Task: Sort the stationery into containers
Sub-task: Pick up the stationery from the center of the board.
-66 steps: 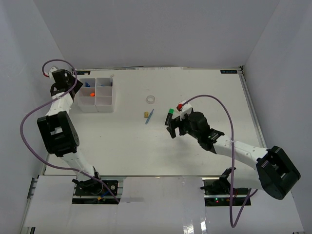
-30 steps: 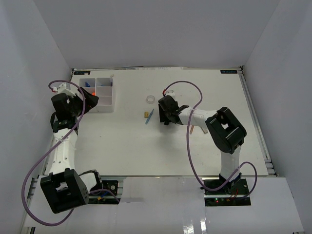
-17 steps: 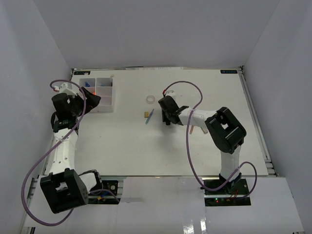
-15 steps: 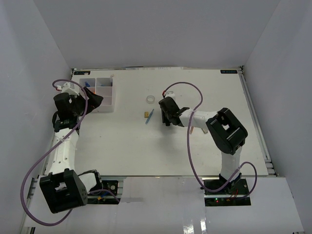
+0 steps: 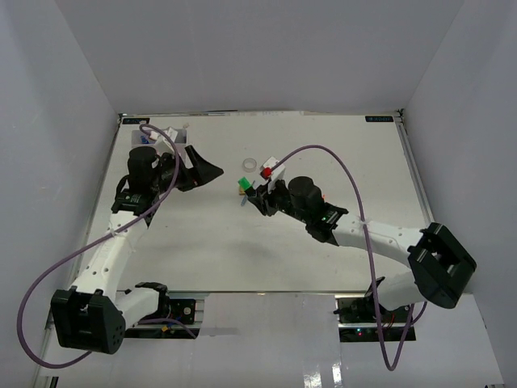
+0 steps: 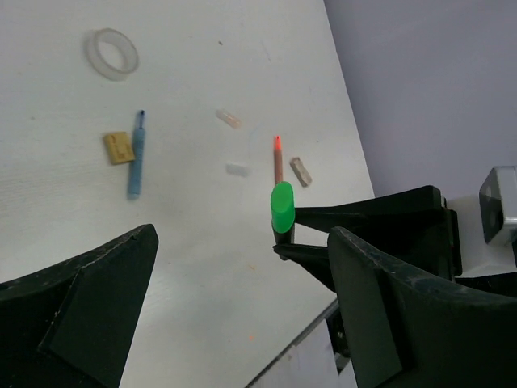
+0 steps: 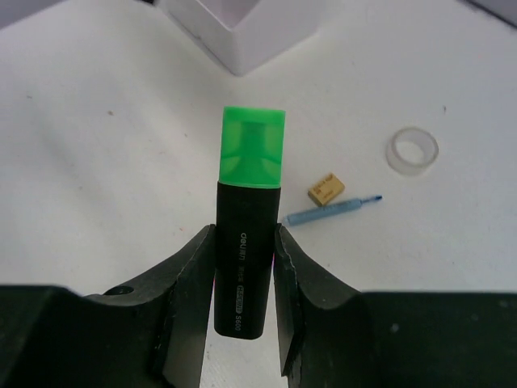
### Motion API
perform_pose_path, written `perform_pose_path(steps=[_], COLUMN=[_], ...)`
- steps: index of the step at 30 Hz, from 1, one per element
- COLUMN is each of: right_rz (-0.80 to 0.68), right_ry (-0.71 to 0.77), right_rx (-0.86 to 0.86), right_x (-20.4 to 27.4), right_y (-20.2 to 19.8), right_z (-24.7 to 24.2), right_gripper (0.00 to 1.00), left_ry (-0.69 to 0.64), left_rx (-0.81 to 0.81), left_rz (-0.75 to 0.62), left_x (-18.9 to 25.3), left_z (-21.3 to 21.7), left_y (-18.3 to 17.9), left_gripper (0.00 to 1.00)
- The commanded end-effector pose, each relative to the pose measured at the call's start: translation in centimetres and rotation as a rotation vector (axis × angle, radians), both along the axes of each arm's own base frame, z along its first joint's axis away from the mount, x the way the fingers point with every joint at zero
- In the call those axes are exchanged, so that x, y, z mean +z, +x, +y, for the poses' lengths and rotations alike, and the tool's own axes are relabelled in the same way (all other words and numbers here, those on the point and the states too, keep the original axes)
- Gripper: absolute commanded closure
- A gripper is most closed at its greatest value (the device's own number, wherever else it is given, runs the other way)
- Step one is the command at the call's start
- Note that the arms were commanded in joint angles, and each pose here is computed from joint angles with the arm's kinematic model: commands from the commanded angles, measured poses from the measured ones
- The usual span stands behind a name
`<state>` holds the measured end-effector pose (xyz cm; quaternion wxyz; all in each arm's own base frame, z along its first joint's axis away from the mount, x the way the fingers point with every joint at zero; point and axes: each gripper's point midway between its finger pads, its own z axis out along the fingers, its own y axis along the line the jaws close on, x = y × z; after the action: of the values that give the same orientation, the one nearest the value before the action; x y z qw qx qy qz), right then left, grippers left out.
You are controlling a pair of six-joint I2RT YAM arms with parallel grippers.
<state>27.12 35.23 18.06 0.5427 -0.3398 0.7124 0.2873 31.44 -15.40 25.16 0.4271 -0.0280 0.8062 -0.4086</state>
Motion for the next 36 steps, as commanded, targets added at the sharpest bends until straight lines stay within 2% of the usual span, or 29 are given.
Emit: perform_pose_path(steps=[1,8,11,15,16,18,19,22,24,25,28,29,31,32,33,34,35,36], right_rz=[-0.171,-0.213,-0.215,-0.217,-0.219,-0.217,-0.216,-0.214,-0.211,-0.207,-0.183,-0.180,-0.143,-0.140,-0.127,-0.108,-0.083,-0.072], right_ry=[0.121,0.150,0.151,0.151,0.152,0.151,0.149,0.148,0.147,0.144,0.129,0.125,0.104,0.100,0.085,0.068,0.063,0.047], right_rx=[0.159,0.195,0.190,0.187,0.186,0.178,0.175,0.169,0.169,0.167,0.154,0.133,0.091,0.051,0.013,-0.016,-0.053,-0.062], right_x=[5.0,7.0,7.0,6.9,7.0,6.8,6.8,6.7,6.6,6.4,6.0,5.9,5.0,5.1,4.5,4.0,3.6,3.2], right_y=[-1.8,-2.7,-2.6,-2.7,-2.7,-2.6,-2.5,-2.4,-2.4,-2.3,-2.2,-1.9,-1.5,-1.1,-0.7,-0.5,-0.2,-0.2], right_z=[1.5,1.4,1.3,1.2,1.2,1.1,1.0,1.0,1.1,1.1,1.1,0.8,0.2,-0.3,-1.0,-1.6,-2.2,-2.7], right_gripper=[0.81,0.81,0.81,0.81,0.81,0.80,0.80,0.79,0.77,0.71,0.51,0.36,0.24,0.12,0.06,0.01,0.10,0.10], left_ry=[-0.046,-0.021,-0.003,0.011,0.014,0.019,0.022,0.030,0.037,0.044,0.076,0.089,0.156,0.192,0.220,0.261,0.295,0.308], left_rx=[-0.082,-0.154,-0.181,-0.194,-0.193,-0.189,-0.187,-0.175,-0.164,-0.160,-0.111,-0.086,0.025,0.077,0.129,0.210,0.303,0.349], left_rz=[-0.026,-0.002,0.001,0.015,0.017,0.015,0.017,0.005,-0.004,-0.011,-0.029,-0.037,-0.051,-0.071,-0.079,-0.080,-0.094,-0.098], left_x=[2.9,2.5,2.2,1.5,1.3,1.3,1.2,1.3,1.4,1.5,1.3,1.4,1.0,1.3,1.4,1.3,1.8,2.1], left_z=[-3.1,-7.7,-9.4,-10.2,-10.3,-10.4,-10.4,-10.2,-10.0,-9.9,-9.1,-8.7,-6.8,-5.4,-4.1,-2.1,1.0,2.7], left_y=[-1.3,-1.9,-2.4,-2.7,-2.7,-2.7,-2.7,-2.5,-2.3,-2.3,-1.6,-1.4,0.0,0.9,1.6,2.5,3.9,4.5], left_gripper=[0.03,0.07,0.13,0.29,0.38,0.48,0.58,0.76,0.80,0.84,0.87,0.88,0.88,0.89,0.90,0.90,0.91,0.91])
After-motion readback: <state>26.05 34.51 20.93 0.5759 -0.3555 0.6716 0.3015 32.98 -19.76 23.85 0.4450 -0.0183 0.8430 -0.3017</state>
